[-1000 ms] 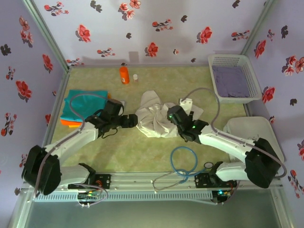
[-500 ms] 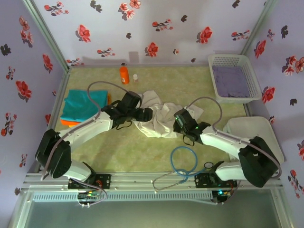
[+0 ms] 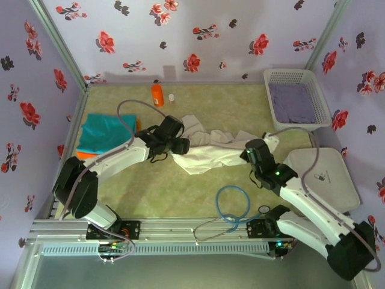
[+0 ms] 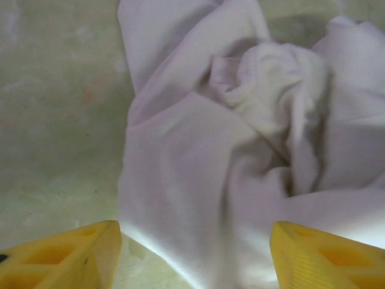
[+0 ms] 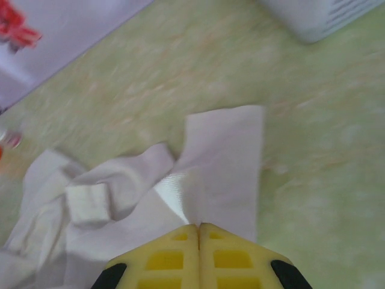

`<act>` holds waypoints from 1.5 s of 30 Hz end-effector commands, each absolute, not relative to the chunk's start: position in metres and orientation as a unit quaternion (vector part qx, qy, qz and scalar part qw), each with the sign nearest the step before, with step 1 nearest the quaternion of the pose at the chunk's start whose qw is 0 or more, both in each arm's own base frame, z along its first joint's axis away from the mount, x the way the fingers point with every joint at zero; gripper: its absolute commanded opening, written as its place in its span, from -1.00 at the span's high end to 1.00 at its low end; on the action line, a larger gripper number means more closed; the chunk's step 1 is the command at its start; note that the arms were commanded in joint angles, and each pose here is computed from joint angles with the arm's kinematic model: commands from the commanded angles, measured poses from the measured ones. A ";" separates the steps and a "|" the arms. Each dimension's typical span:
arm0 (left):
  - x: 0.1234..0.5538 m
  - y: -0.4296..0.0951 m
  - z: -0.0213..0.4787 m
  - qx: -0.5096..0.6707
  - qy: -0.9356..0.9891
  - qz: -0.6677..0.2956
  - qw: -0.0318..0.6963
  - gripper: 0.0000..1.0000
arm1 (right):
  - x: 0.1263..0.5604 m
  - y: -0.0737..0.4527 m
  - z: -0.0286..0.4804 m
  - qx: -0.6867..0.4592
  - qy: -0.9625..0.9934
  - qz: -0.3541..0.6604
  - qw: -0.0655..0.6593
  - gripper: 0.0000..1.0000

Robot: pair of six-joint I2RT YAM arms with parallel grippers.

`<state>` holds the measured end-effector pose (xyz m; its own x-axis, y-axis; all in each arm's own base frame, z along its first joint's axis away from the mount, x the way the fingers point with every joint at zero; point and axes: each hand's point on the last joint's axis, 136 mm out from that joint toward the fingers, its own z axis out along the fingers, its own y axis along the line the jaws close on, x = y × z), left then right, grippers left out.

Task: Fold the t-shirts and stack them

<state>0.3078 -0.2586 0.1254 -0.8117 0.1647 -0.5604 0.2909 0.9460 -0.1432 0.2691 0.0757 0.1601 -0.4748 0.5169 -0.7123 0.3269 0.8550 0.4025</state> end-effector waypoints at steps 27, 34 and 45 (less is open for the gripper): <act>0.350 -0.306 0.077 0.103 0.949 -0.130 0.268 0.86 | 0.205 0.040 0.063 0.268 0.912 0.003 0.309 1.00; 0.329 -0.282 0.125 0.094 0.925 -0.174 0.324 1.00 | 0.216 0.051 0.051 0.264 0.920 0.003 0.289 1.00; 0.272 -0.249 0.121 0.046 0.896 -0.256 0.360 1.00 | 0.247 0.077 0.068 0.227 0.920 0.041 0.316 1.00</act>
<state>0.2745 -0.2429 0.1067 -0.7597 -0.0166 -0.6501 0.2750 0.8977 -0.3443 0.2262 0.0688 0.0419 -0.7351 0.4528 -0.5046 0.4294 0.8869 0.1702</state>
